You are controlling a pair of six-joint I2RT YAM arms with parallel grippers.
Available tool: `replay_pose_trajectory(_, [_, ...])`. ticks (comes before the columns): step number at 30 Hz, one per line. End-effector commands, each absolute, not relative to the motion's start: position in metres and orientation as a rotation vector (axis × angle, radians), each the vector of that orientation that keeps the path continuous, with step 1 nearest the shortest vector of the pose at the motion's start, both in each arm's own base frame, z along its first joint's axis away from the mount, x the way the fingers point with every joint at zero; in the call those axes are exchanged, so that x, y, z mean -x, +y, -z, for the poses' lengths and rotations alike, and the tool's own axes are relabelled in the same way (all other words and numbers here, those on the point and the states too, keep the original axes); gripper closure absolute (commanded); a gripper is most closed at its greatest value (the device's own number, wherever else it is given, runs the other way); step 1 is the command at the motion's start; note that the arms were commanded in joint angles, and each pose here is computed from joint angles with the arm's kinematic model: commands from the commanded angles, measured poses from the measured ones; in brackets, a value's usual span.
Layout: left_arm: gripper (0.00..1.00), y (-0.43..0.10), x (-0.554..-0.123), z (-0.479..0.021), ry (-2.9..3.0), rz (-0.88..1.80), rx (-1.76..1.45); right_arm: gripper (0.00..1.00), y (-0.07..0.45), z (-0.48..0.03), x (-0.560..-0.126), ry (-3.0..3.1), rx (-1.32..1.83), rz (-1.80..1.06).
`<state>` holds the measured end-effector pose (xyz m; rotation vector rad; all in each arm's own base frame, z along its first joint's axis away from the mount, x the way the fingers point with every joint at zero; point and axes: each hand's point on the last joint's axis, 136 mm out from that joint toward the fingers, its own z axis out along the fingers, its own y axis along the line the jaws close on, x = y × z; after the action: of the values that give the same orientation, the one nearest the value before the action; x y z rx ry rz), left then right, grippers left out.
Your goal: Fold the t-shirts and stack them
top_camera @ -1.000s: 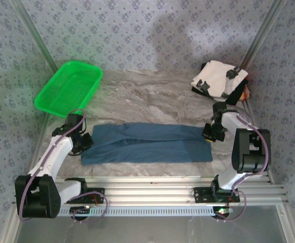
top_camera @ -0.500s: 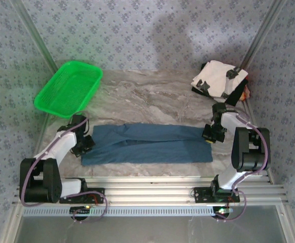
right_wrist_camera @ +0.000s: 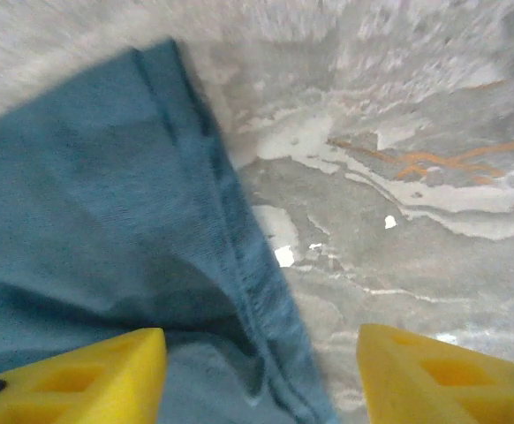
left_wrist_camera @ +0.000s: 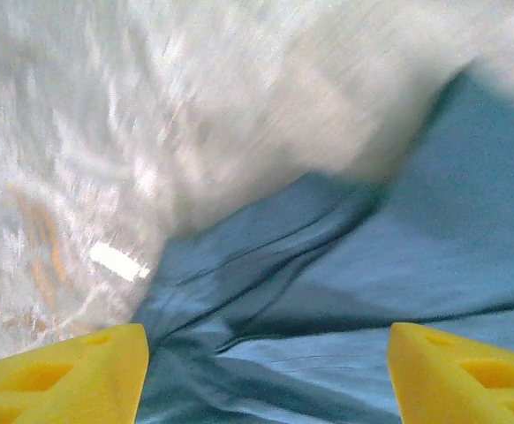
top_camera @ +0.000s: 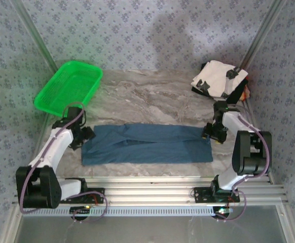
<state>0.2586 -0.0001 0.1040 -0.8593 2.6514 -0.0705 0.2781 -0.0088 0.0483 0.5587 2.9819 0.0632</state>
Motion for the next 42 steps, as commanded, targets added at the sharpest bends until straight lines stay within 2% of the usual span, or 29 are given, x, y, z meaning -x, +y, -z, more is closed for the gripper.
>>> replay_pose_trajectory(1, [0.21, -0.007, -0.285, -0.139, 2.557, 0.169, 0.812, 0.29, -0.004, -0.082, -0.287, 2.926, -0.514, -0.115])
replay_pose_trajectory(4, [0.2, -0.024, -0.314, -0.136, 2.587, 0.286, 0.731, 0.23, 0.004, -0.085, -0.297, 2.916, -0.487, -0.22])
replay_pose_trajectory(13, [0.31, -0.03, -0.364, -0.087, 2.702, 0.312, 0.635, 0.24, 0.006, -0.061, -0.33, 2.932, -0.436, -0.389])
replay_pose_trajectory(19, [0.38, -0.024, -0.378, -0.066, 2.756, 0.249, 0.624, 0.27, 0.012, -0.038, -0.342, 2.963, -0.438, -0.433])
replay_pose_trajectory(28, [0.45, -0.038, -0.38, -0.038, 2.814, 0.348, 0.625, 0.31, 0.012, -0.017, -0.345, 3.007, -0.453, -0.412])
replay_pose_trajectory(30, [0.52, -0.042, -0.379, -0.033, 2.83, 0.376, 0.616, 0.33, 0.009, -0.013, -0.345, 3.013, -0.463, -0.392])
replay_pose_trajectory(32, [0.65, -0.042, -0.379, -0.03, 2.838, 0.374, 0.613, 0.39, 0.008, -0.009, -0.345, 3.018, -0.471, -0.382])
replay_pose_trajectory(33, [0.74, -0.04, -0.379, -0.029, 2.84, 0.364, 0.616, 0.44, 0.005, -0.007, -0.346, 3.025, -0.477, -0.364])
replay_pose_trajectory(35, [0.85, -0.034, -0.38, -0.028, 2.842, 0.34, 0.628, 0.54, 0.001, -0.005, -0.347, 3.032, -0.492, -0.337])
replay_pose_trajectory(38, [0.91, -0.027, -0.384, -0.033, 2.833, 0.308, 0.627, 0.82, -0.004, -0.009, -0.357, 3.008, -0.493, -0.304])
replay_pose_trajectory(40, [0.93, -0.024, -0.388, -0.039, 2.823, 0.295, 0.612, 0.93, -0.009, -0.016, -0.366, 2.98, -0.491, -0.283])
replay_pose_trajectory(42, [0.94, -0.021, -0.391, -0.043, 2.815, 0.281, 0.601, 0.99, -0.012, -0.02, -0.373, 2.963, -0.482, -0.271])
